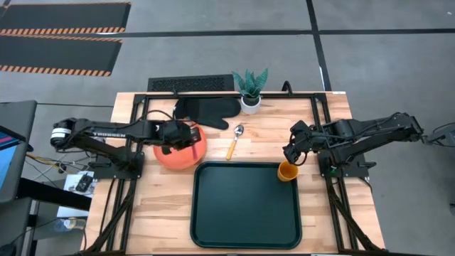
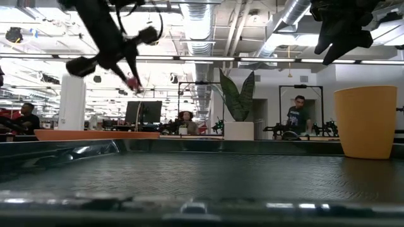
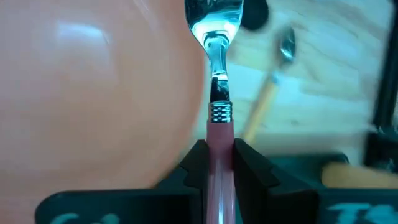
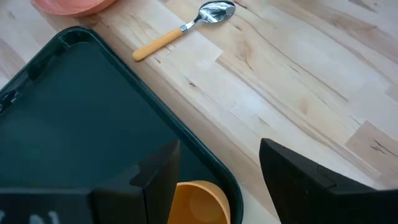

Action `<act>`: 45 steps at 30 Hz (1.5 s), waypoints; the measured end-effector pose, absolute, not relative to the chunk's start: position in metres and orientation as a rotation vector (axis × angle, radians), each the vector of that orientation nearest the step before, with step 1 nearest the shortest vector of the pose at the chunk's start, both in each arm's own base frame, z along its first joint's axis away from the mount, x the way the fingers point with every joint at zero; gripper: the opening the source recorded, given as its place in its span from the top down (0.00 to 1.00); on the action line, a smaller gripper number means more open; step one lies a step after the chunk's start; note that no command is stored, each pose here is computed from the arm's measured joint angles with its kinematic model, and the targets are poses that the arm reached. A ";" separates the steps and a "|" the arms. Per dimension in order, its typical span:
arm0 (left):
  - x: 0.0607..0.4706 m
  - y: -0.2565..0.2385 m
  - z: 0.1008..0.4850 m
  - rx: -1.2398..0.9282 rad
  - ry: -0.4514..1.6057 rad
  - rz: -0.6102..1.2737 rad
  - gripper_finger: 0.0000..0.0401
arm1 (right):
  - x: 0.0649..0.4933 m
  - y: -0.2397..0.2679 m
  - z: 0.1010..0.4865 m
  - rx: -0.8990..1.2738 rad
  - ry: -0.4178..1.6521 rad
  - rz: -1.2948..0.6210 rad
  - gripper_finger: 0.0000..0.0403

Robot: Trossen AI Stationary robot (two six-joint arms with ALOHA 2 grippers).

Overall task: Pick and place plate/cup/fork/spoon on tray
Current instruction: Put the pink fork on the black tray

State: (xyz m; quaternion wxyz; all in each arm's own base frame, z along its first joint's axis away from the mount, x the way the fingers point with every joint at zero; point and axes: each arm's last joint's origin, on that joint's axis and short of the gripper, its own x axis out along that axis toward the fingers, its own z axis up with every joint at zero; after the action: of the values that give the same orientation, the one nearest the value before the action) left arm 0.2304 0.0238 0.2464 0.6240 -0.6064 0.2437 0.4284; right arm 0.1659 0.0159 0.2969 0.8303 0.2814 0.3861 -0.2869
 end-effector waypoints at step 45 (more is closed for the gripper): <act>0.385 -0.178 0.163 -1.364 0.935 1.011 0.90 | 0.167 0.005 0.297 0.486 0.872 -0.542 0.39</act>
State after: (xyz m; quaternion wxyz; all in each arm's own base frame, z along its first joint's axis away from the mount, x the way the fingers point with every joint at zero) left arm 0.3848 -0.1784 0.1631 0.5661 -0.5800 0.3978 0.4300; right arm 0.1674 0.0048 0.2968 0.8430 0.2302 0.4131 -0.2565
